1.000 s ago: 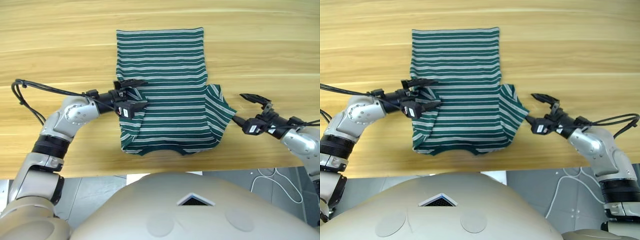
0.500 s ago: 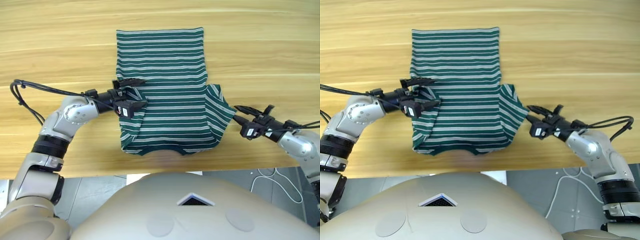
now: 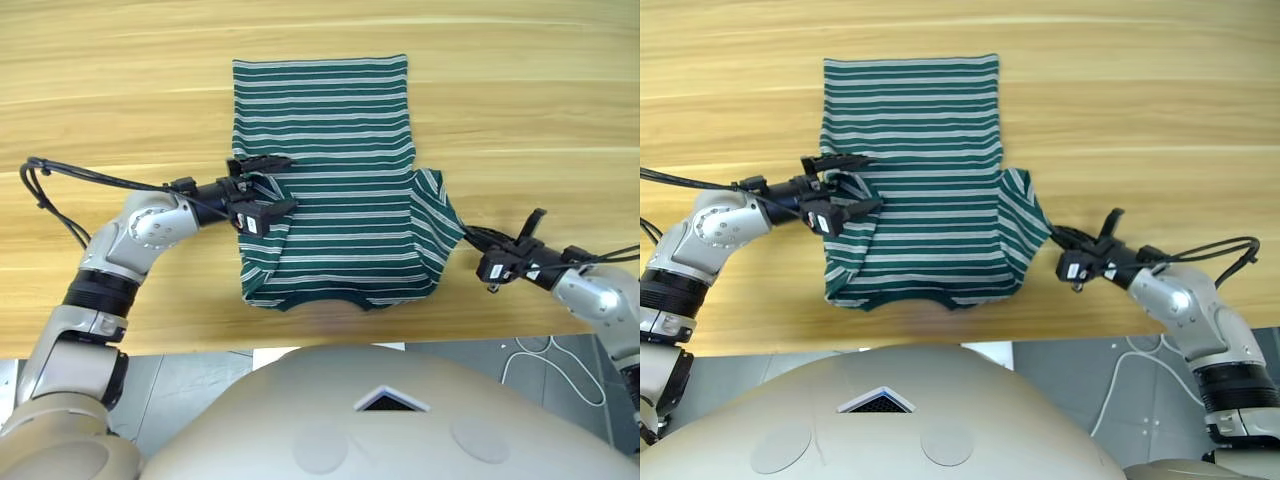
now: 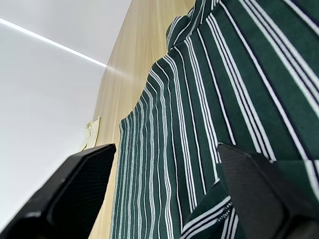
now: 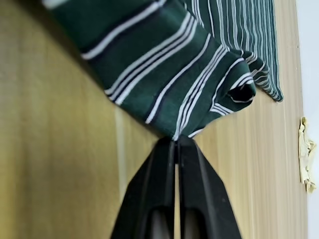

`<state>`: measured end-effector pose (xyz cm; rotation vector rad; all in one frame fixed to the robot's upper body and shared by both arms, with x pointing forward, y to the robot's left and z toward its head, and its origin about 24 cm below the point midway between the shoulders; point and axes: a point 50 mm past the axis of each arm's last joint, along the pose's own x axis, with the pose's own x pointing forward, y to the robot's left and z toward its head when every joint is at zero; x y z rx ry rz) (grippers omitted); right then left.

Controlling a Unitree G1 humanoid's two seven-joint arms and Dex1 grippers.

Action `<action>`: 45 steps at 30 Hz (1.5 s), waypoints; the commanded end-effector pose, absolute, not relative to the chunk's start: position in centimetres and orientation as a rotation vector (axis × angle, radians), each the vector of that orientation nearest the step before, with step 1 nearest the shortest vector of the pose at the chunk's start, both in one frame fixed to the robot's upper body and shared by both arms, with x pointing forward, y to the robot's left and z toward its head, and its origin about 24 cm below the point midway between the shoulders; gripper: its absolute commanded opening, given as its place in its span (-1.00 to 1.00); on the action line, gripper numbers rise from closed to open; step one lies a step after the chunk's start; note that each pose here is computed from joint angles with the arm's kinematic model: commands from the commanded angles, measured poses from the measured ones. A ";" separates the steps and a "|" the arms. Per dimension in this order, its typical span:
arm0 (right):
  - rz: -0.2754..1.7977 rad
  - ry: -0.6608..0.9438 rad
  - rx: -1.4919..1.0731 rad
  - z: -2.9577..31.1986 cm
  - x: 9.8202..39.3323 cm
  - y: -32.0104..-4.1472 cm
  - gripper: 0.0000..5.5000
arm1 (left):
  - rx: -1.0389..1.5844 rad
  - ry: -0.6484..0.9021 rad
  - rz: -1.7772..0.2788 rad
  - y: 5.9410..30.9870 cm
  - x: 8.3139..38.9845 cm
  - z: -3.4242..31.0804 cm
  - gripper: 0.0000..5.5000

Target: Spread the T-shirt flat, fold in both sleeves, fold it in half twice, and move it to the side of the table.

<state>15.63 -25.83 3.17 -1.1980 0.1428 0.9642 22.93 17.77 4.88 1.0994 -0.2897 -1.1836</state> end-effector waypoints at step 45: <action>1.297 -0.135 -1.071 3.0 20.0 -15.2 -0.90 | 1.063 -0.317 -1.156 17.4 23.3 5.0 0.39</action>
